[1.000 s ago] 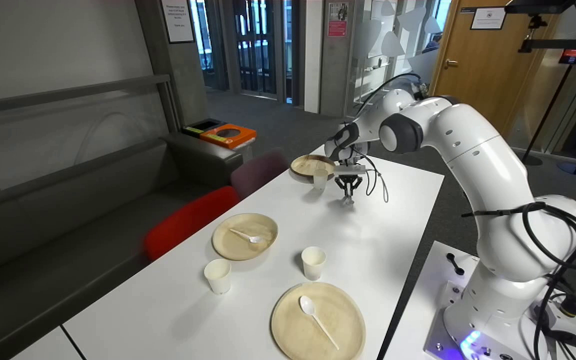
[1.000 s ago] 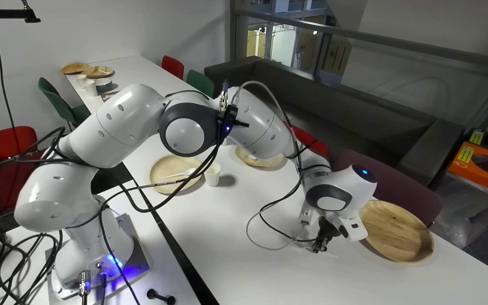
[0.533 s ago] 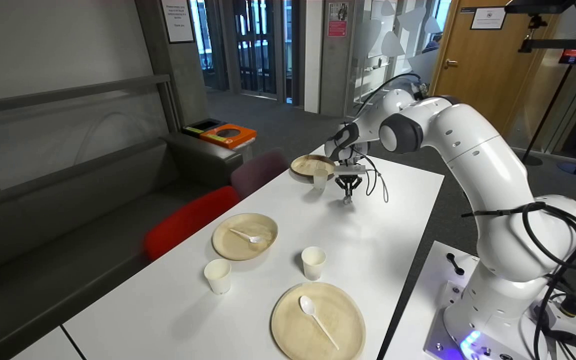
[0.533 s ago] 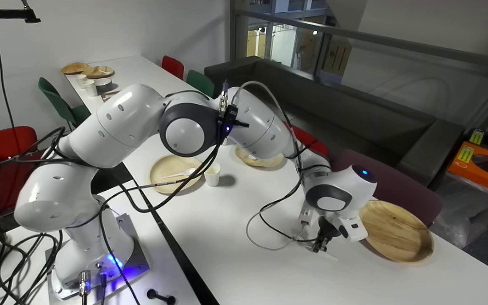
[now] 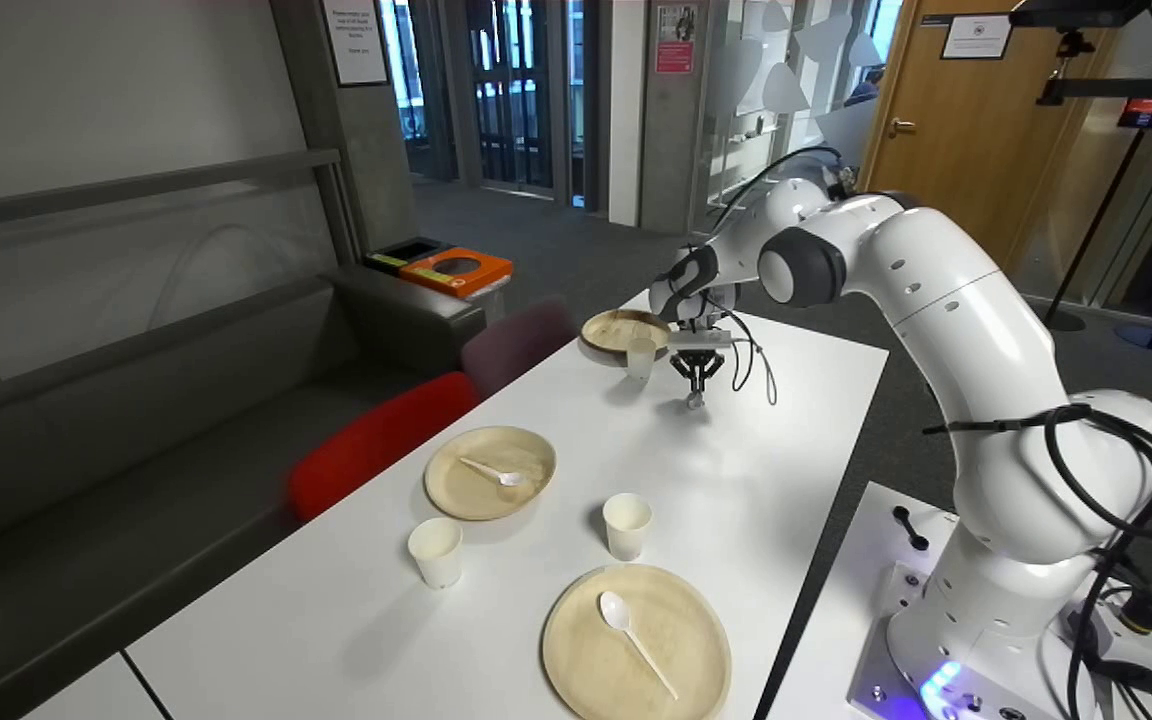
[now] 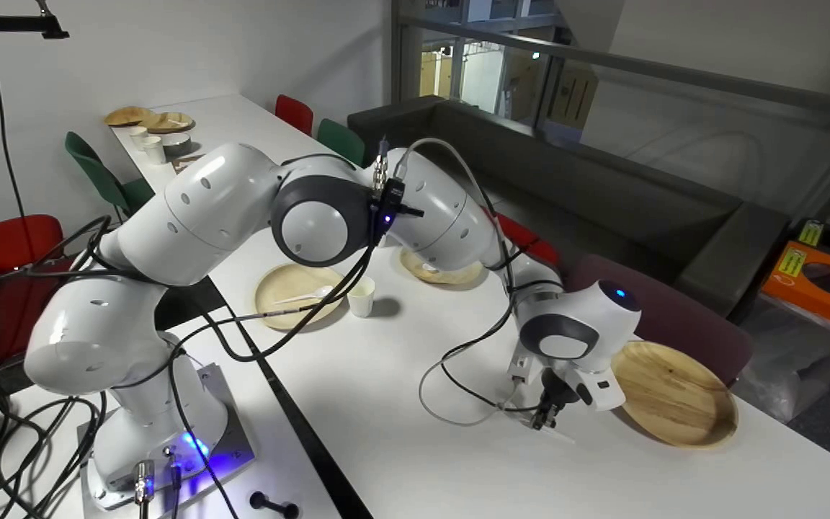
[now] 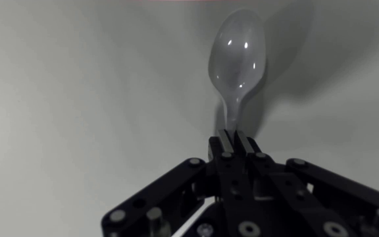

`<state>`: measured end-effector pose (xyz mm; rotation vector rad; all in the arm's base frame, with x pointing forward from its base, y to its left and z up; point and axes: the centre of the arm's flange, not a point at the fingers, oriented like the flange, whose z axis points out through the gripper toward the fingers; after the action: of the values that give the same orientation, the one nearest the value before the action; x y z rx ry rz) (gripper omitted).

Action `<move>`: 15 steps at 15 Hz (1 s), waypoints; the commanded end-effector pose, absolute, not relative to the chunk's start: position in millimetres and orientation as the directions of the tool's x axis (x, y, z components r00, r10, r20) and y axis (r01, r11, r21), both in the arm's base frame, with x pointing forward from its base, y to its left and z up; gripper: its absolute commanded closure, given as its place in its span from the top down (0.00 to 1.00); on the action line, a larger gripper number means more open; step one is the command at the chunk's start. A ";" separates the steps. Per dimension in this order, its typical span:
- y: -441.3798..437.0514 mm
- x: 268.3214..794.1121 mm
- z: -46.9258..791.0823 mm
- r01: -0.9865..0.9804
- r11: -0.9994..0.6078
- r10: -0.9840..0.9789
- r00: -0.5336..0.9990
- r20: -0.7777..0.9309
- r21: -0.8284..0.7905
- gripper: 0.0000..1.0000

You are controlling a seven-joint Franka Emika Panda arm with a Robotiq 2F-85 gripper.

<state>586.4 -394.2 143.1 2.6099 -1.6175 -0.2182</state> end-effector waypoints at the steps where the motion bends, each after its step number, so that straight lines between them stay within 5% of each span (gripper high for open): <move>1: -393.9 586.5 150.3 -0.894 -0.428 -0.903 0.420 -0.086 0.131 0.05; 15: -407.8 593.2 191.5 -0.904 -0.419 -0.908 0.416 -0.056 0.087 0.06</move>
<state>591.7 -404.3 163.3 2.6053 -1.6265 -0.1603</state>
